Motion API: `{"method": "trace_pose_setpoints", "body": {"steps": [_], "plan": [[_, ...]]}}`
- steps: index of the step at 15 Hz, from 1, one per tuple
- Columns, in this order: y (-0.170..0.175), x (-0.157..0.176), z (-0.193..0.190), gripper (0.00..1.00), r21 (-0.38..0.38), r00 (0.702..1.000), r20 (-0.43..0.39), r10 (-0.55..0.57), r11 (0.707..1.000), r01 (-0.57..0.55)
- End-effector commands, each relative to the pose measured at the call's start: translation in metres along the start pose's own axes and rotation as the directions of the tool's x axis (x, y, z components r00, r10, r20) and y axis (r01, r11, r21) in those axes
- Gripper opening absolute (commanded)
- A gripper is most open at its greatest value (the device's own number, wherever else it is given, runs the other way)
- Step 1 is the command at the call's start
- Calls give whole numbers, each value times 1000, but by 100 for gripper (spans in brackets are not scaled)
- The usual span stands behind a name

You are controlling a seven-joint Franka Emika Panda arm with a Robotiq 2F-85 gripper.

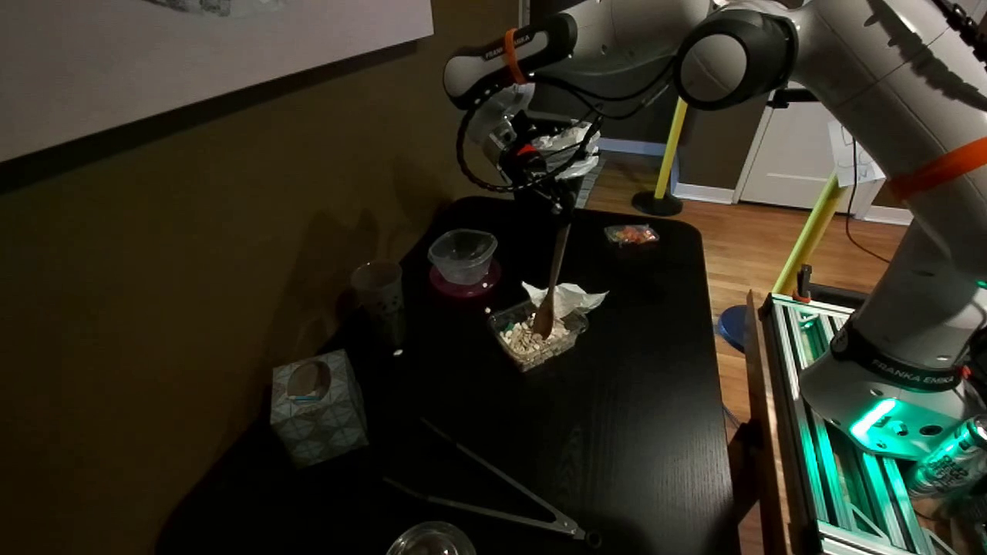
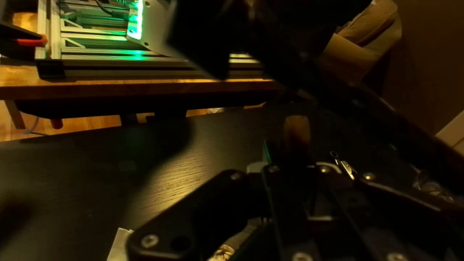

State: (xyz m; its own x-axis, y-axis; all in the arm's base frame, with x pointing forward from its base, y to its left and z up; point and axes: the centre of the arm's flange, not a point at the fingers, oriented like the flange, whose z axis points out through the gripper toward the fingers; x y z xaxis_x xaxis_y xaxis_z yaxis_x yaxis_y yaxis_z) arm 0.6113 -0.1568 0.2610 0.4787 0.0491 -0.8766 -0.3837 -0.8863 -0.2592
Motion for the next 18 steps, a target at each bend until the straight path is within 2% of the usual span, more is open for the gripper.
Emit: {"method": "trace_pose_setpoints", "body": {"steps": [1, 2, 3, 6, 7, 9, 12, 16, 18], "plan": [[3, 17, -11, 3, 46, 1000, -3, -13, 999, 13], [4, 16, -11, 3, 29, 1000, 4, -7, 1000, 7], [6, 5, -1, 13, 22, 1000, -2, -6, 1000, 6], [5, 7, -1, 13, 21, 1000, -2, -8, 1000, 8], [5, 7, -2, 3, 20, 1000, -3, -8, 1000, 8], [9, 0, -1, 3, 8, 998, -56, 43, 999, -42], [10, 26, -3, 3, -18, 994, -91, 54, 998, -56], [6, 61, 6, 3, 12, 995, -85, -55, 998, 56], [11, 79, 8, 3, 52, 991, -73, -110, 992, 114]]}}
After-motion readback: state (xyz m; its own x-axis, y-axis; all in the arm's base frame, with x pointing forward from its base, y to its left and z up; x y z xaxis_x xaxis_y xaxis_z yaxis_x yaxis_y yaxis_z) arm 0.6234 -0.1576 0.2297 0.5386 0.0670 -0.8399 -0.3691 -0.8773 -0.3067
